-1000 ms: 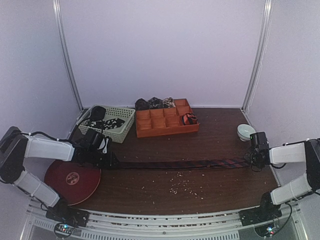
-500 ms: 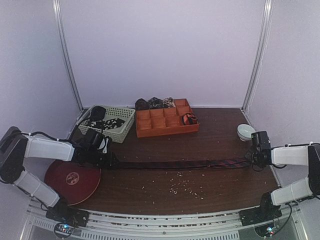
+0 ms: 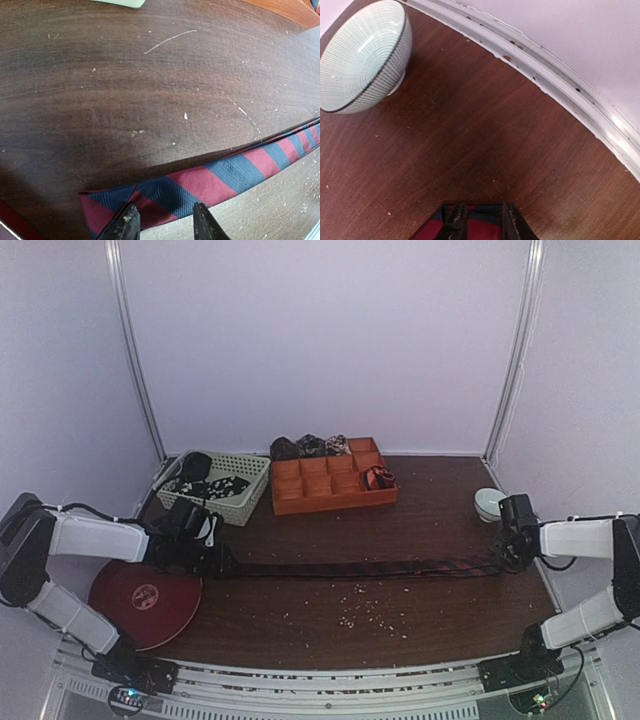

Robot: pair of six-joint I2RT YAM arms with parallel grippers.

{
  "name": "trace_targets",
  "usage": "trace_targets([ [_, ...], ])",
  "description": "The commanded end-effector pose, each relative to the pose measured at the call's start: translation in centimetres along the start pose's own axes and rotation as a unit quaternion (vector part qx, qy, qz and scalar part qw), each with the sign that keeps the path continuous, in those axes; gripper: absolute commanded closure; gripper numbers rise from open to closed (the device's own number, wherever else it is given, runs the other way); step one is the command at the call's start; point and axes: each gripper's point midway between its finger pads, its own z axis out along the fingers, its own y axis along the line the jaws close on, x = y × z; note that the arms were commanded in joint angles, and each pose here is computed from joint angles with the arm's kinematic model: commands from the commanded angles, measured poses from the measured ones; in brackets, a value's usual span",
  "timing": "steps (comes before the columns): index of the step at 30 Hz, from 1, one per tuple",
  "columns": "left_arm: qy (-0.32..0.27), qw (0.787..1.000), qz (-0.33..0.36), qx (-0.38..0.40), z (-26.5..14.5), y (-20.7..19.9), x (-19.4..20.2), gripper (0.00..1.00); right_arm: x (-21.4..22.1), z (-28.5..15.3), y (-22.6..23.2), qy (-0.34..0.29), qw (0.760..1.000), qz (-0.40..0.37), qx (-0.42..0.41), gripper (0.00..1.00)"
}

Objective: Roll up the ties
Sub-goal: Adjust the tie at the center of the board, then fold the tie at the center of the board.

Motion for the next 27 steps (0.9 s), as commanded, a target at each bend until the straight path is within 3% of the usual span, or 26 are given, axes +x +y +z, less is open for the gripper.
trace_targets([
  [1,-0.016,1.0,0.003,0.0,-0.3,-0.4,-1.1,0.63,-1.6,-1.6,0.4,-0.006,1.0,0.008,-0.006,0.73],
  [4,-0.018,1.0,0.004,0.004,-0.5,-0.7,-1.3,0.62,-1.4,-2.4,1.5,0.006,0.999,0.012,-0.041,0.76],
  [8,-0.02,1.0,0.004,0.007,-0.5,-0.9,-1.6,0.62,0.2,-2.1,1.5,0.027,0.997,0.023,-0.067,0.93],
  [11,-0.018,1.0,0.004,0.007,-0.4,-0.9,-1.7,0.63,1.4,-1.3,1.5,0.039,0.996,0.027,-0.072,1.0],
  [20,-0.022,1.0,-0.002,-0.008,-0.6,-0.4,-1.6,0.62,4.2,2.3,0.0,0.089,0.996,0.005,0.002,1.0],
  [27,-0.039,0.999,0.006,0.019,-1.9,-1.7,-2.6,0.63,3.1,2.6,-0.7,0.074,0.997,0.007,0.025,1.0],
])
